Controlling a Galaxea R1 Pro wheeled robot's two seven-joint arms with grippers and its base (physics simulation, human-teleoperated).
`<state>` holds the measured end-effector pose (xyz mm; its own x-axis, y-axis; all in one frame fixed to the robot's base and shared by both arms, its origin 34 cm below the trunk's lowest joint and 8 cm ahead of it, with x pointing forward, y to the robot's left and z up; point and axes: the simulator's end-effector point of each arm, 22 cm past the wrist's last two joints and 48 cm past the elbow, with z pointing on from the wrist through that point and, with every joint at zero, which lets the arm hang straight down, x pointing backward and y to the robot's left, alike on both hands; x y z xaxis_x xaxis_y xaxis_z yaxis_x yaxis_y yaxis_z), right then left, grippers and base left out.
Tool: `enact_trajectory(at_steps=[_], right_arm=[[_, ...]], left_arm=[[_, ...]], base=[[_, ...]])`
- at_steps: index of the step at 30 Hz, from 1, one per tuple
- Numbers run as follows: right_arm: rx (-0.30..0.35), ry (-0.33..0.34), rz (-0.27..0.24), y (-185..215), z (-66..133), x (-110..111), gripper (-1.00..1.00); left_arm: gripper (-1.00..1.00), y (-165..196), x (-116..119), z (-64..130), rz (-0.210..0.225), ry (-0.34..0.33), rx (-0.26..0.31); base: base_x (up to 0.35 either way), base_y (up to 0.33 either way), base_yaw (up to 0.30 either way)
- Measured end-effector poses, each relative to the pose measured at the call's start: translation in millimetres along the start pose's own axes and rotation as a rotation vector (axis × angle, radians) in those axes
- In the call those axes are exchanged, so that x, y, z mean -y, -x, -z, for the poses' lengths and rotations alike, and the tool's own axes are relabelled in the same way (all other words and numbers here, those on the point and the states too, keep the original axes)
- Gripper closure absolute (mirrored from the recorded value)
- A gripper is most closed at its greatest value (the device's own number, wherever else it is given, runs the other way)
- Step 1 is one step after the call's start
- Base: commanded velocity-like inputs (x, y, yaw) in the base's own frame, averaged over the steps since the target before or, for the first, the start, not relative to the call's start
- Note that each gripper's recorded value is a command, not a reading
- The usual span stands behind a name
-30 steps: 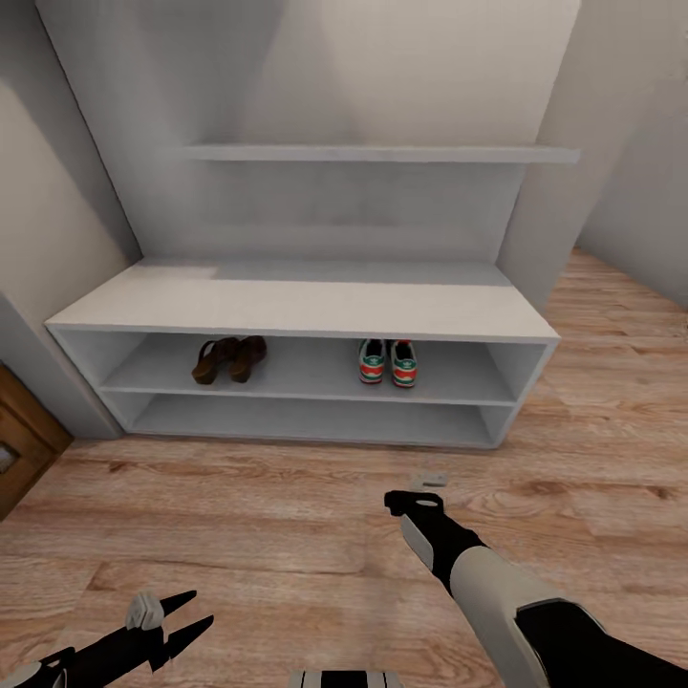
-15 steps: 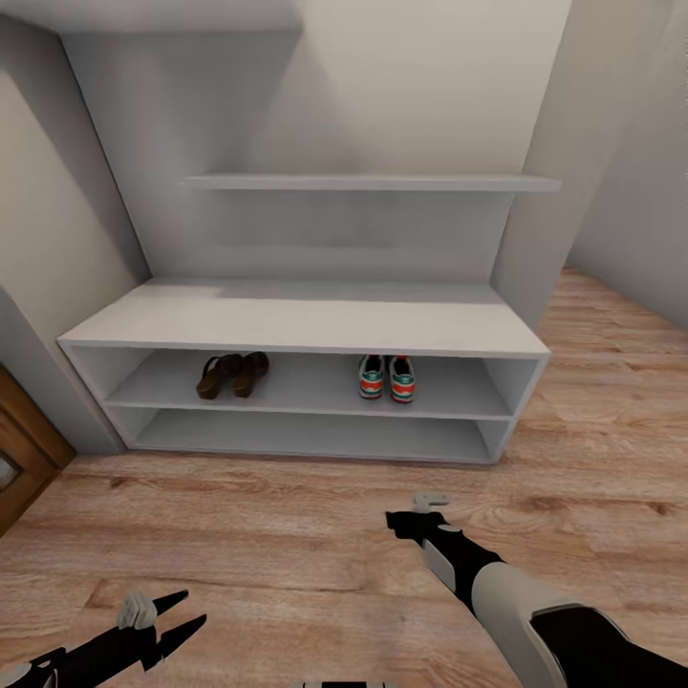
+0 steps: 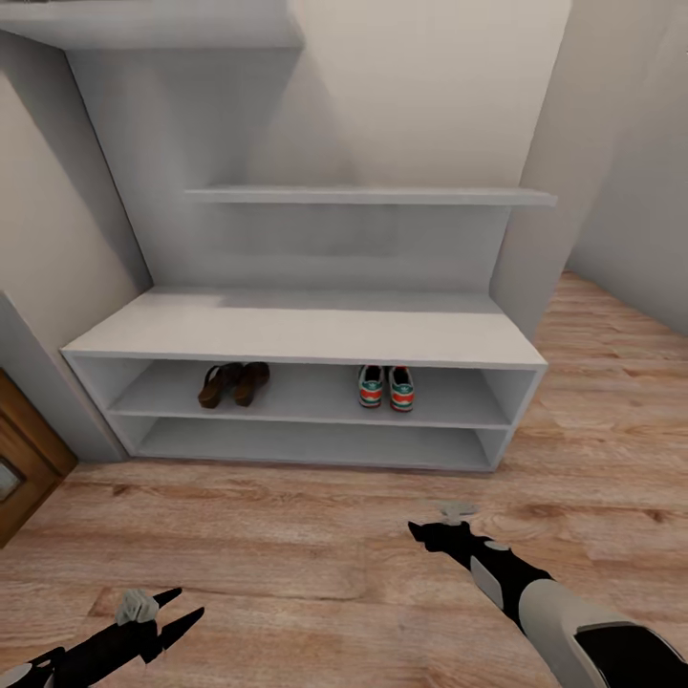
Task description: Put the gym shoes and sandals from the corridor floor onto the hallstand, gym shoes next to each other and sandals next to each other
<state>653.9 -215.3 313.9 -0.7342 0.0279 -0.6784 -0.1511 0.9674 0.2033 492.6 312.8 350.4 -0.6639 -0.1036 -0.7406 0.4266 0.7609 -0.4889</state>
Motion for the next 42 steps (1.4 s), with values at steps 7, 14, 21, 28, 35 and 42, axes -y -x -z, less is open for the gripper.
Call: enact_trajectory(at_steps=[7,14,21,28,35,42], right_arm=[[-0.007,-0.027,0.032,6.3,21.4,38.7,-1.00],[-0.016,-0.049,0.139,13.2,40.2,64.5,-1.00],[-0.015,-0.028,0.201,-9.6,57.6,59.4,-1.00],[-0.065,-0.006,0.213,-58.4,80.9,49.6,-1.00],[-0.089,0.004,0.211,-102.7,110.3,41.3,-1.00],[-0.049,-0.254,0.176,-132.6,152.3,82.3,-1.00]], left_arm=[[-1.00,11.2,-9.5,1.7,-0.003,0.080,-0.008],[-1.00,23.3,-12.2,5.2,-0.006,0.125,-0.014],[-1.00,40.1,-11.2,12.5,-0.004,0.143,-0.005],[-1.00,54.0,-14.4,19.1,-0.003,0.185,-0.002],[-1.00,64.6,-26.4,28.0,0.001,0.272,-0.006],[-1.00,49.7,-40.9,45.1,0.010,0.410,-0.010]], base=[[0.000,0.000,0.000],[0.000,0.000,0.000],[0.000,0.000,0.000],[0.000,0.000,0.000],[0.000,0.000,0.000],[0.000,0.000,0.000]])
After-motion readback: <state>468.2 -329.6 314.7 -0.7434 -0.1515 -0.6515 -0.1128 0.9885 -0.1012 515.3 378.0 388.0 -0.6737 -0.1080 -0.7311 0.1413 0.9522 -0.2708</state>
